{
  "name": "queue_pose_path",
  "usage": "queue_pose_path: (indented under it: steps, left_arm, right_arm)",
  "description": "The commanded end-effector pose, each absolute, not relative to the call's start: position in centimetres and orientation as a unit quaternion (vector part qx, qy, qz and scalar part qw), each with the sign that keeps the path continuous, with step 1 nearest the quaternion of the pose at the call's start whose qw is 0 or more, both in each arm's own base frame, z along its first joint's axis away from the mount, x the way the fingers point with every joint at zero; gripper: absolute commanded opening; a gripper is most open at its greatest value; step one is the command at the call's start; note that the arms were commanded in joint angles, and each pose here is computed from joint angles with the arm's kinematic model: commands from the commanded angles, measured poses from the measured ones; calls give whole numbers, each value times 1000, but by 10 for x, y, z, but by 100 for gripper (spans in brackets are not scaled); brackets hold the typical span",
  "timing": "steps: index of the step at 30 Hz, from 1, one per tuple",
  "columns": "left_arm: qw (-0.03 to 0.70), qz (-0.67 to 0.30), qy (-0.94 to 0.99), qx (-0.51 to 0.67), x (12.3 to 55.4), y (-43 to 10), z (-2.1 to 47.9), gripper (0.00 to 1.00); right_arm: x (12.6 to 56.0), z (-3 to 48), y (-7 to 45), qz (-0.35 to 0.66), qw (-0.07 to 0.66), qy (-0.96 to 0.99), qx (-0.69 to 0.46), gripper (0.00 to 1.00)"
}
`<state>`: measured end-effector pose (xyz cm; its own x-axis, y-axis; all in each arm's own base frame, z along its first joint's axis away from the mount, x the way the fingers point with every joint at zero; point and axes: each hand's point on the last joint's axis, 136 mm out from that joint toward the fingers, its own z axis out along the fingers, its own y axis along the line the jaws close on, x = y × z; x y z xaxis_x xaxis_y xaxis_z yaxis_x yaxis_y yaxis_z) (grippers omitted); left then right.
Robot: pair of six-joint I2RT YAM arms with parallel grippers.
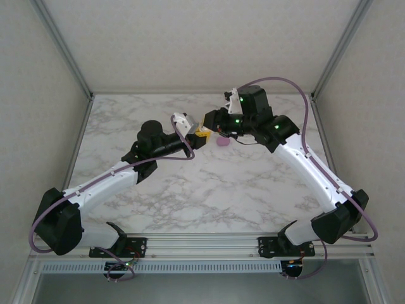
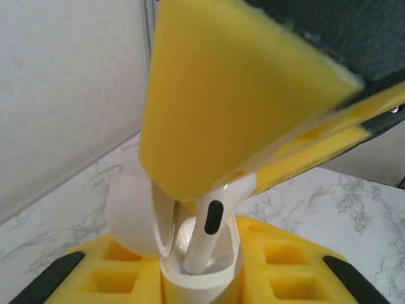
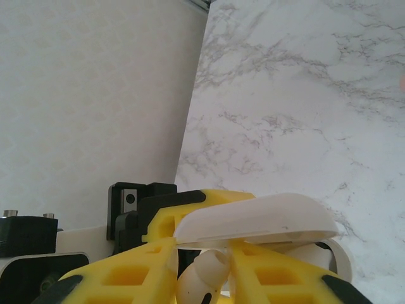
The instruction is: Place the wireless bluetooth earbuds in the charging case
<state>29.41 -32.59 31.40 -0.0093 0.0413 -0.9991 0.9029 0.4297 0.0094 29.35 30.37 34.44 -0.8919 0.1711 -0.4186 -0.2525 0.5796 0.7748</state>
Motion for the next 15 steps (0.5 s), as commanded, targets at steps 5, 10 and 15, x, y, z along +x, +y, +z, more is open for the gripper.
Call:
queue_pose_path:
  steps: [5, 10, 15]
  left_arm:
    - [641, -393, 532, 389, 279, -326, 373, 17]
    - [640, -399, 532, 384, 280, -327, 375, 17]
    - [636, -409, 539, 370, 283, -328, 375, 17]
  right_arm:
    - [311, 326, 284, 394, 256, 883, 15, 29]
    - [312, 326, 283, 380, 262, 887, 17, 31]
    - [312, 327, 285, 379, 262, 888, 11, 28]
